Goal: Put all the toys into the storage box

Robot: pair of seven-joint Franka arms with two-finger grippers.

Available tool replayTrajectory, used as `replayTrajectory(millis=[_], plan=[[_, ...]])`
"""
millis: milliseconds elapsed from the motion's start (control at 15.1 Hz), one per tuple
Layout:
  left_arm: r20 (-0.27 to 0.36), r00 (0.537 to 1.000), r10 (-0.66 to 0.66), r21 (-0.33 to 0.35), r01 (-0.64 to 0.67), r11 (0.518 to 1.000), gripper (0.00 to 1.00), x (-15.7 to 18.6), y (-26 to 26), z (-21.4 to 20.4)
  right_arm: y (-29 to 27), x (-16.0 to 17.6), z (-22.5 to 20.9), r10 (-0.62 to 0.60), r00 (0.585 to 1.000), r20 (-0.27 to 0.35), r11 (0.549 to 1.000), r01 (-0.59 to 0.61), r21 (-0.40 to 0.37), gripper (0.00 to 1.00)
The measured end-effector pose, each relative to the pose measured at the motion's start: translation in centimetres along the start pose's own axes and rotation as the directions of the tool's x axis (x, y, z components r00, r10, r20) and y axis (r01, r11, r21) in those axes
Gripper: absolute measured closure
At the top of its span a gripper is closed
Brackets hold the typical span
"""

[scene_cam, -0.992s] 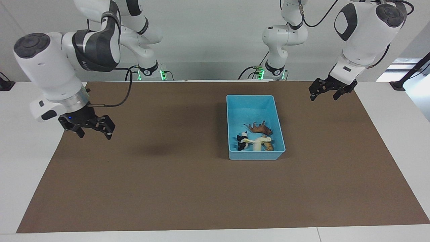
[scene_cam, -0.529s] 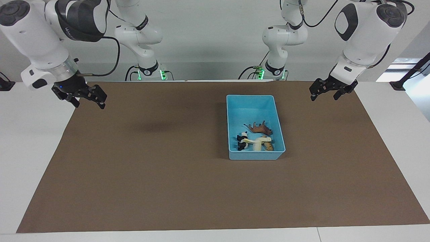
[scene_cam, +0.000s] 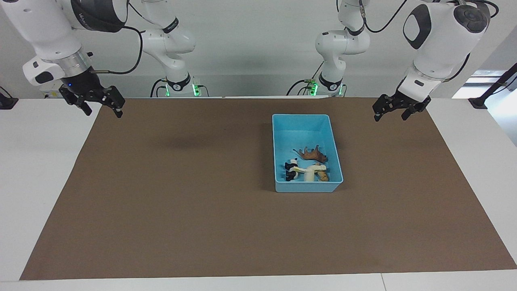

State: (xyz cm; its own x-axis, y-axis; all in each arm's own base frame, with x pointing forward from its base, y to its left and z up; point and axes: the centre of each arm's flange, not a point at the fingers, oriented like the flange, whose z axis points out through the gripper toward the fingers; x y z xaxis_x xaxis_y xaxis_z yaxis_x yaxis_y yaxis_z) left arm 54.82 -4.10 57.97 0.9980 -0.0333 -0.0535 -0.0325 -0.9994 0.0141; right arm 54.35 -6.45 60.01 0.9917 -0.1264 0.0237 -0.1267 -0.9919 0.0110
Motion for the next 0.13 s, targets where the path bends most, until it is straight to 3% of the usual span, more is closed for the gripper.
replayTrajectory(millis=[132], plan=[[0.000,1.000,0.000,0.000,0.000,1.000,0.00,0.00,0.00,0.00,0.02,0.18,0.83,0.000,1.000,0.013,1.000,0.000,-0.004,0.00]])
